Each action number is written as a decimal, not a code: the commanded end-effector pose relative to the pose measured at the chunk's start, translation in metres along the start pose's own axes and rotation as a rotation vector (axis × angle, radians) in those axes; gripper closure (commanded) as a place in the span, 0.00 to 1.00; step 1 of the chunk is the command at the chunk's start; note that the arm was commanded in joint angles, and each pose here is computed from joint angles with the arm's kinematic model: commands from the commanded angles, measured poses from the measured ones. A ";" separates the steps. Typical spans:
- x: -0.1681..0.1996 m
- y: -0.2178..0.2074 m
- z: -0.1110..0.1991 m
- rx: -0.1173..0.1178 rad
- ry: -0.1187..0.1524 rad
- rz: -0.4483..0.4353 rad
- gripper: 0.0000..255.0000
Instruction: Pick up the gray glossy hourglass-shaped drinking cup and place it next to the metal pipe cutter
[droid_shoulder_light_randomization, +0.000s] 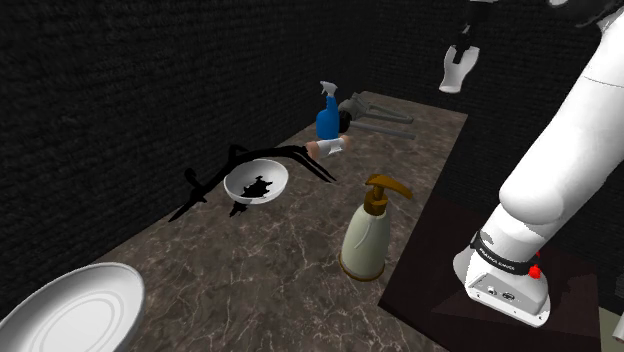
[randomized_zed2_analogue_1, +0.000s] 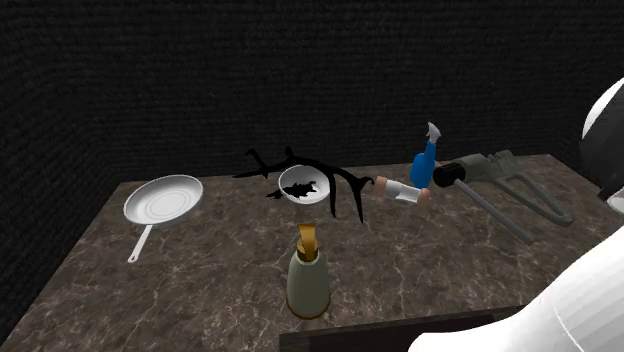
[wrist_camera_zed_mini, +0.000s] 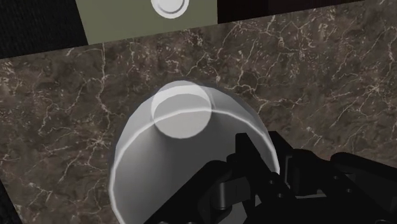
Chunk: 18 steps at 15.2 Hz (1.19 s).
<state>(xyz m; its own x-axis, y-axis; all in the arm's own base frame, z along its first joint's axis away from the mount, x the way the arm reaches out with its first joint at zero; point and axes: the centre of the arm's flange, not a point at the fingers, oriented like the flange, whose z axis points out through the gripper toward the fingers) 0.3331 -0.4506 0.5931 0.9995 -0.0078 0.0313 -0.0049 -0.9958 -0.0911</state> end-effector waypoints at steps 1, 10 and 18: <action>0.000 0.026 -0.003 -0.001 0.000 -0.003 1.00; -0.006 0.102 0.006 -0.001 0.000 -0.003 1.00; -0.008 0.106 0.048 -0.001 0.000 -0.003 1.00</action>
<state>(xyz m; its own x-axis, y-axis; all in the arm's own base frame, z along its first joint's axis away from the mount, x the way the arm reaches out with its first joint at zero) 0.3263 -0.5515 0.5409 0.9995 -0.0048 0.0312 -0.0019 -0.9959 -0.0907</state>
